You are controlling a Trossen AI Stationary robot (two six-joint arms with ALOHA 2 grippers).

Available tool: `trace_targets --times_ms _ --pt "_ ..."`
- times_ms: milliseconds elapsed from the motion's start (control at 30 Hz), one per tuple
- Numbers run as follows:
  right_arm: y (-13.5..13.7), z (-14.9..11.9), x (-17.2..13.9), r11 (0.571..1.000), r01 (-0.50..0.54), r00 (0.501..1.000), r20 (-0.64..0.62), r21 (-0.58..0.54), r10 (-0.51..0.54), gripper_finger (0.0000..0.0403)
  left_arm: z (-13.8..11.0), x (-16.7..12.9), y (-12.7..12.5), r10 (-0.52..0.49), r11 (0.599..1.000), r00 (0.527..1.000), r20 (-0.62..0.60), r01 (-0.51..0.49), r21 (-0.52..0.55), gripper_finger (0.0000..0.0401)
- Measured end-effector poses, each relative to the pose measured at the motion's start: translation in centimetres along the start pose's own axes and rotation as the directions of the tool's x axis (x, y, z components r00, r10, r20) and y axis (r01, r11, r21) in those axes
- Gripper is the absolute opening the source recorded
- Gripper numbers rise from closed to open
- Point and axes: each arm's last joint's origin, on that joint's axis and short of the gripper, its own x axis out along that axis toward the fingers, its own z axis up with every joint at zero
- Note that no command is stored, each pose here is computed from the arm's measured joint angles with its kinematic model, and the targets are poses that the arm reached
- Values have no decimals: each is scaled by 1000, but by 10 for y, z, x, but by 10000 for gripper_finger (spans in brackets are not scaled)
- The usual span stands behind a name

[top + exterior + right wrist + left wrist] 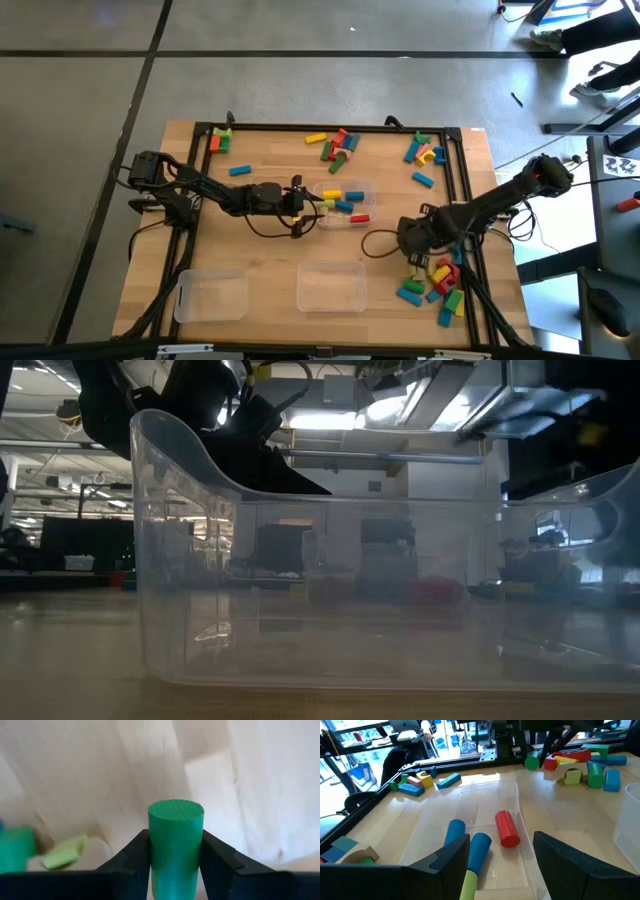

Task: Sort blocks by size
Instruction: Put the green cylindrical block into the top transparent bin

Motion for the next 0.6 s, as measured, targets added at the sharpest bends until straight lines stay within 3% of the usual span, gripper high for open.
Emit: trace_targets --times_ms 367,600 --pt "-12 43 -44 1000 -14 983 184 -2 14 129 0 0 0 0 1000 1000 -1 0 0 214" --pt "-20 61 -55 1000 -5 956 294 -3 6 134 0 0 0 0 1000 1000 -1 0 0 214"
